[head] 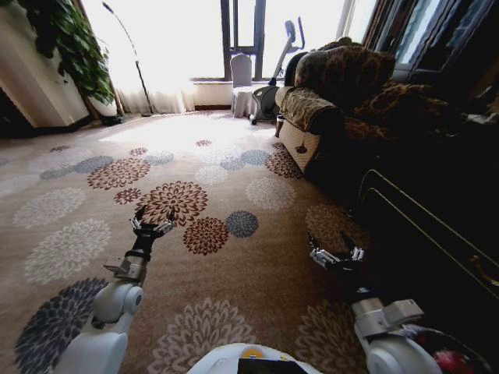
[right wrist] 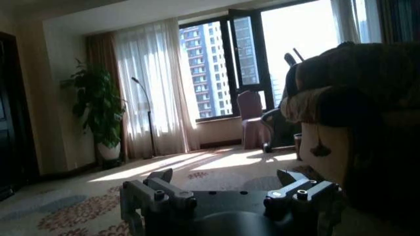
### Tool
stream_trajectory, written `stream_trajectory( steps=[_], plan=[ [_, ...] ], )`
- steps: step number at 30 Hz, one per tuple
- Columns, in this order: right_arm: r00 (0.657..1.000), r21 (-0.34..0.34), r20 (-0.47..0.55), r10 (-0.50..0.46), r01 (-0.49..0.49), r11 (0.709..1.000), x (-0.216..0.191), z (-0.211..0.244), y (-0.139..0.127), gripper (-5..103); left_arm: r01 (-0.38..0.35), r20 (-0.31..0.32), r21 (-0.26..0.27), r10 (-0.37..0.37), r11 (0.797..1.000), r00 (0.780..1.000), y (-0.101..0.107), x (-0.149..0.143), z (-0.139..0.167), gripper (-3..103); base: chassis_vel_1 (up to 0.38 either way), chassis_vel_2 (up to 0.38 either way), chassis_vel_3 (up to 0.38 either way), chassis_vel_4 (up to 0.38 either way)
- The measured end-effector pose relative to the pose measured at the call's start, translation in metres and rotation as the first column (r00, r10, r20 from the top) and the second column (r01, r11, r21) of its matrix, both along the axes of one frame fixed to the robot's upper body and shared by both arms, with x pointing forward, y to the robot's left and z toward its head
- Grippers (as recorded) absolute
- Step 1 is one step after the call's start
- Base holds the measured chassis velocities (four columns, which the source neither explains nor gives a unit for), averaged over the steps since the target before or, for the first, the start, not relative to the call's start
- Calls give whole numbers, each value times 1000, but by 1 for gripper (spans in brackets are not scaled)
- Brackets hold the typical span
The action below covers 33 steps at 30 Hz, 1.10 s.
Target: Pick up the trash from the ground and place it into the trash bin.
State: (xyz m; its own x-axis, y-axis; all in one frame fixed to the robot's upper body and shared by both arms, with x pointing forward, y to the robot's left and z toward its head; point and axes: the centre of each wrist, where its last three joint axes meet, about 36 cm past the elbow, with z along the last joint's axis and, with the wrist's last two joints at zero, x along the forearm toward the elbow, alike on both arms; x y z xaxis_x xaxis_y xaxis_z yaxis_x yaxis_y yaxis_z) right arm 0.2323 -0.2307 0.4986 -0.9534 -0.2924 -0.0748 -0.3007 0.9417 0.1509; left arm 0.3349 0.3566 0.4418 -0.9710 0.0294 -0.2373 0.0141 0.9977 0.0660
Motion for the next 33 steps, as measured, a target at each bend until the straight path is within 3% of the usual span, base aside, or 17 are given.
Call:
stream_trajectory(
  steps=[33],
  plan=[
    [1000,1,5,11,-11,1000,-6,0,5,100,0,0,0,0,1000,1000,0,0,0,100,0,0,0,0]
  ],
)
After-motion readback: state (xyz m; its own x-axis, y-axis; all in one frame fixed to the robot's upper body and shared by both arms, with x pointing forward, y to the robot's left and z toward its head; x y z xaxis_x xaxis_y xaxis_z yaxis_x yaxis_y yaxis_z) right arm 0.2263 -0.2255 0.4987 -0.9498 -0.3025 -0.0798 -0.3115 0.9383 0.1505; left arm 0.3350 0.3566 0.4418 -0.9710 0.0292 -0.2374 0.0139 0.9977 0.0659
